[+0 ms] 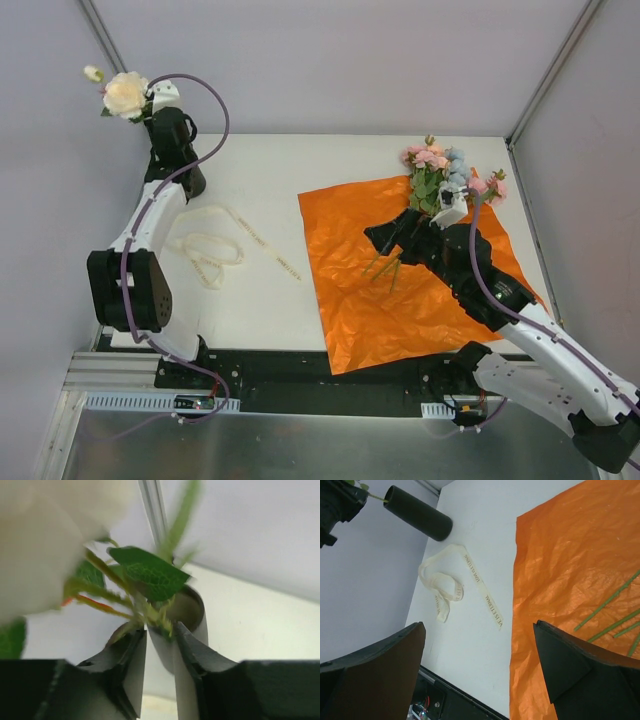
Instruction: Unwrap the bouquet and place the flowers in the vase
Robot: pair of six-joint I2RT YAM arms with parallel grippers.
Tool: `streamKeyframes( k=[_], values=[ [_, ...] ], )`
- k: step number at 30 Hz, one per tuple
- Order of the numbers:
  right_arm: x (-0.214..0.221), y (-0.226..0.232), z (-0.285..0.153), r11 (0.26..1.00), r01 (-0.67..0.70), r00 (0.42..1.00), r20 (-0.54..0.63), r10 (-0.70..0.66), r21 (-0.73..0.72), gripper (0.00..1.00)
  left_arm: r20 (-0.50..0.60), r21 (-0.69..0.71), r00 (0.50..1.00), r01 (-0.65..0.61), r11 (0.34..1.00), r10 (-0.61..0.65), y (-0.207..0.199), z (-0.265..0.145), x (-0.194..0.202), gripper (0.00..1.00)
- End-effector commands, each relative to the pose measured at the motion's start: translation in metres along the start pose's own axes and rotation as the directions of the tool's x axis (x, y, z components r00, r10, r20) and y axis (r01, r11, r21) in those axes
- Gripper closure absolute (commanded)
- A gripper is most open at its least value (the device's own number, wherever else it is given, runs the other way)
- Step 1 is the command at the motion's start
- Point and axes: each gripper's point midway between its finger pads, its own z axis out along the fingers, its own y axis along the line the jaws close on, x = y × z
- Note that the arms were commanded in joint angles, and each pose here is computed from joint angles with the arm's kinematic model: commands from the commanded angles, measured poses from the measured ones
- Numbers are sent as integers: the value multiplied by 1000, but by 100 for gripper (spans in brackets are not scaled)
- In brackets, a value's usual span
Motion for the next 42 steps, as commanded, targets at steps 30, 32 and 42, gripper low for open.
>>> streamKeyframes(
  k=[30,32,42],
  values=[
    [20,-169,57,837,-55,998,6,61,544,32,-669,700,741,657,280,-64,-123,-327,40,1],
    [18,-182,60,821,-68,997,7,77,567,36,-690,696,724,663,277,1,-131,-333,62,1],
    [17,-230,72,755,-148,986,38,162,639,53,-708,683,695,631,369,122,-123,-334,96,1]
  ],
)
